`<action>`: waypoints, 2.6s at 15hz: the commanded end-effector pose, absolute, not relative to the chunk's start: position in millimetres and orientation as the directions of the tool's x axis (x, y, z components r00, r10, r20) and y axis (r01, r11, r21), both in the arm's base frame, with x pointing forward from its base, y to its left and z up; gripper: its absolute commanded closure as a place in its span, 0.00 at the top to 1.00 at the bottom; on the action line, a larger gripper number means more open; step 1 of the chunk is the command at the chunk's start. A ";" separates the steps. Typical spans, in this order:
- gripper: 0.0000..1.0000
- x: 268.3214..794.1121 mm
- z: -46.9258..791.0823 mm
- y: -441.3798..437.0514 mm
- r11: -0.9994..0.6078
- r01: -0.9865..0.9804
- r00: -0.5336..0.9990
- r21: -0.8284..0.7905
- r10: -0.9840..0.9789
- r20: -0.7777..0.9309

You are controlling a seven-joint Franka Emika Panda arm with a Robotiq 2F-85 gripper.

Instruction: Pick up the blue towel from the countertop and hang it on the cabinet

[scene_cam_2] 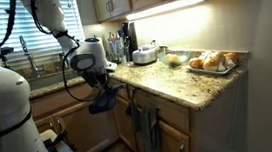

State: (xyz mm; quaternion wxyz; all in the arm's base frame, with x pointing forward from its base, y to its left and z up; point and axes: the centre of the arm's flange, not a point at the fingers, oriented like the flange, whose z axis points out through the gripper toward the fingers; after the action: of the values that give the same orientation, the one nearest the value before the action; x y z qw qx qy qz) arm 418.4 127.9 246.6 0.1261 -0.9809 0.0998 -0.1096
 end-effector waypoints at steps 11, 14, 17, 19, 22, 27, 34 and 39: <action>0.04 403.5 174.8 127.5 -0.991 -0.014 0.949 -0.131 -0.055 0.311; 0.04 407.0 173.2 121.2 -0.993 -0.009 0.945 -0.120 -0.048 0.324; 0.05 408.6 181.1 121.9 -0.990 0.030 0.940 -0.137 -0.018 0.339; 0.04 415.1 188.3 125.2 -0.985 0.070 0.937 -0.160 0.009 0.350; 0.05 430.1 190.6 125.5 -0.980 0.087 0.933 -0.178 0.018 0.358; 0.04 439.4 184.1 105.6 -0.982 0.069 0.937 -0.174 0.004 0.349; 0.05 445.5 152.6 77.9 -0.981 0.001 0.955 -0.195 -0.056 0.290; 0.05 449.6 146.4 75.2 -0.975 -0.010 0.957 -0.224 -0.074 0.279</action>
State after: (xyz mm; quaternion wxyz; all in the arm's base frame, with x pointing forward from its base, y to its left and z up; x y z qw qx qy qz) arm 449.2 79.6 146.7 0.1007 -0.9850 0.0287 -0.1372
